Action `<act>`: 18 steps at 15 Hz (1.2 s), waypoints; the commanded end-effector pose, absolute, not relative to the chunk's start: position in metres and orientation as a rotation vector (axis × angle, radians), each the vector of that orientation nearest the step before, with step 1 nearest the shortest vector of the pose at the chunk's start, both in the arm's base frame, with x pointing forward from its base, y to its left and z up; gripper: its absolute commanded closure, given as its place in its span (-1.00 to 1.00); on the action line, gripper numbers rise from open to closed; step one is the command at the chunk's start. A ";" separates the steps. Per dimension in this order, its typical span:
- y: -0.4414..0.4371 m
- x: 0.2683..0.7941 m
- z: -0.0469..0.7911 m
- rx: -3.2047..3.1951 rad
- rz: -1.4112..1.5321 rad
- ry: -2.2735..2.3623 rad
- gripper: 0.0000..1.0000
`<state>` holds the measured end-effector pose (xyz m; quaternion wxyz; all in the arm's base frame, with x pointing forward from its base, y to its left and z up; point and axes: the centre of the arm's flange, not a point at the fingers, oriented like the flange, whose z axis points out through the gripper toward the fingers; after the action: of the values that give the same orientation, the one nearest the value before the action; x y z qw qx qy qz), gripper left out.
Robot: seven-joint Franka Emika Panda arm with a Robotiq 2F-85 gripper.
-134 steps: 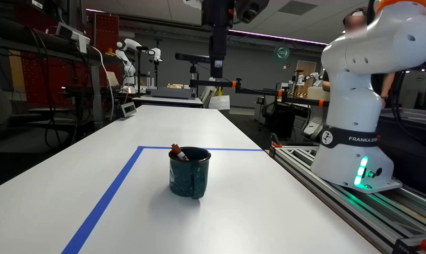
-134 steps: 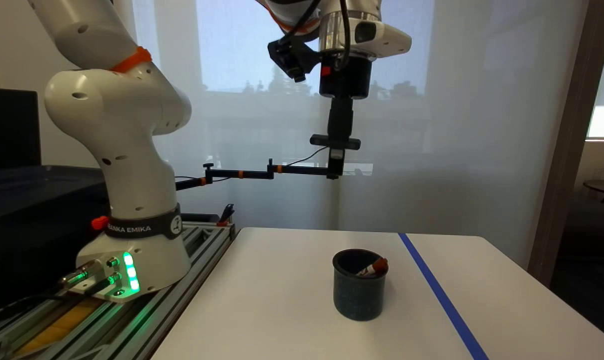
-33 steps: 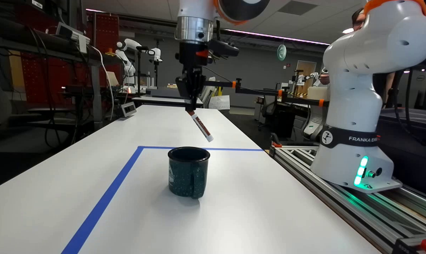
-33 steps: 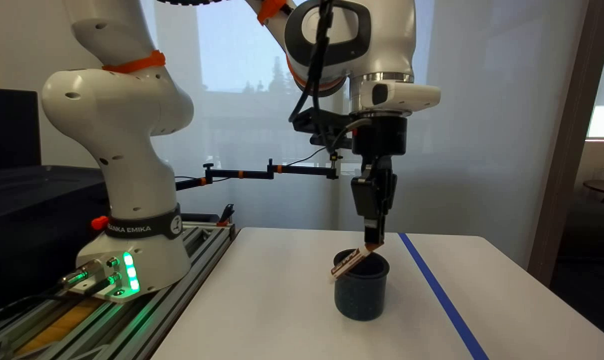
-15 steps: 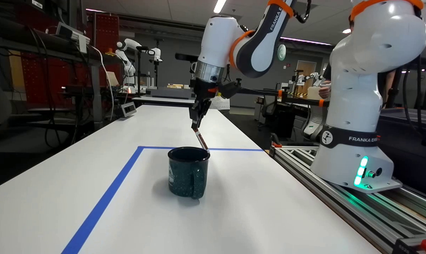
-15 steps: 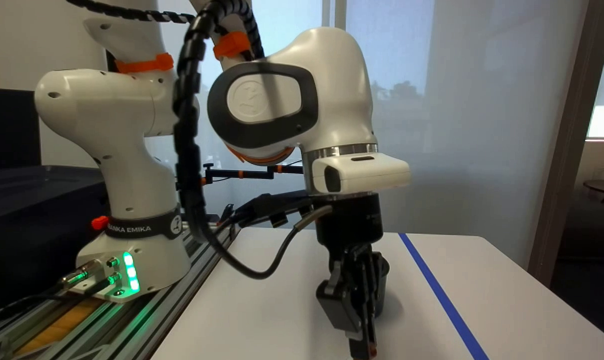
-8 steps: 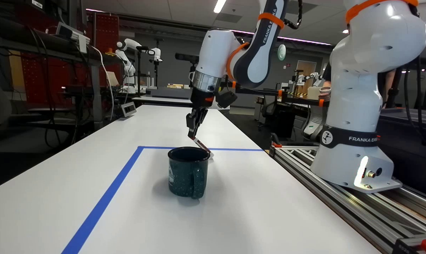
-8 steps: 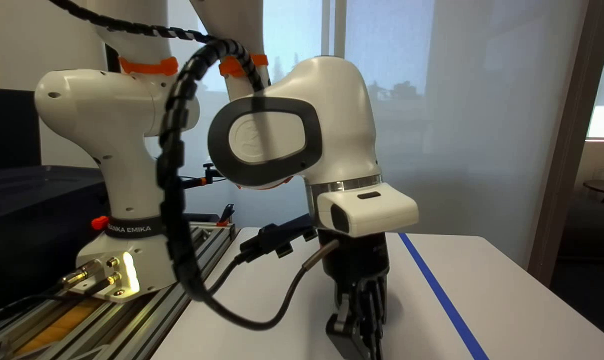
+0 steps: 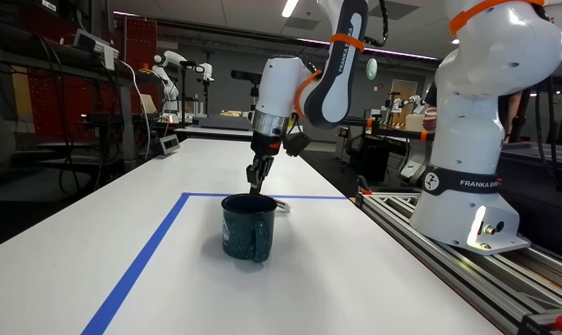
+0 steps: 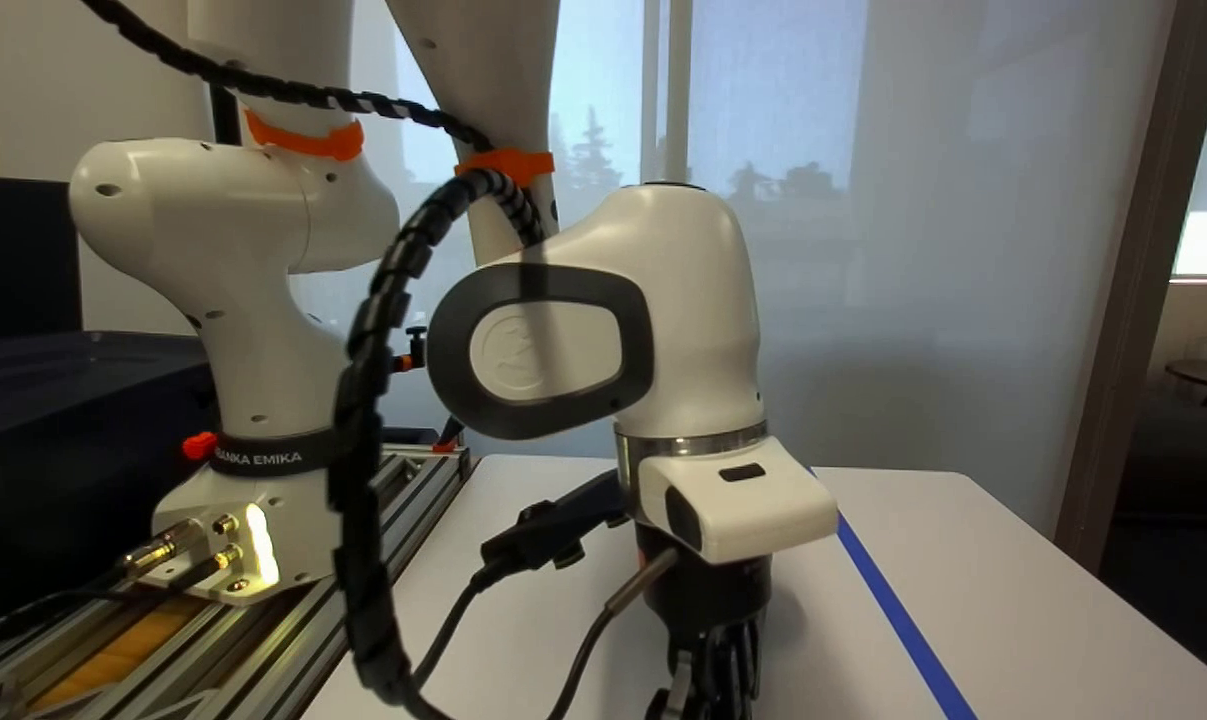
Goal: Remove the marker from the cup and put it on the table
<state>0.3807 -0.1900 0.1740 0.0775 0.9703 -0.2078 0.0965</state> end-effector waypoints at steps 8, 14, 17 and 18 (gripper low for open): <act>-0.138 0.410 0.228 2.861 0.124 -0.627 -1.00; -0.083 0.435 0.285 2.804 -0.032 -0.609 -1.00; -0.083 0.435 0.273 2.816 -0.011 -0.586 -1.00; -0.083 0.435 0.276 2.814 -0.008 -0.587 -1.00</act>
<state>0.4346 -0.0828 0.2756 0.1329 0.9702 -0.2025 -0.0028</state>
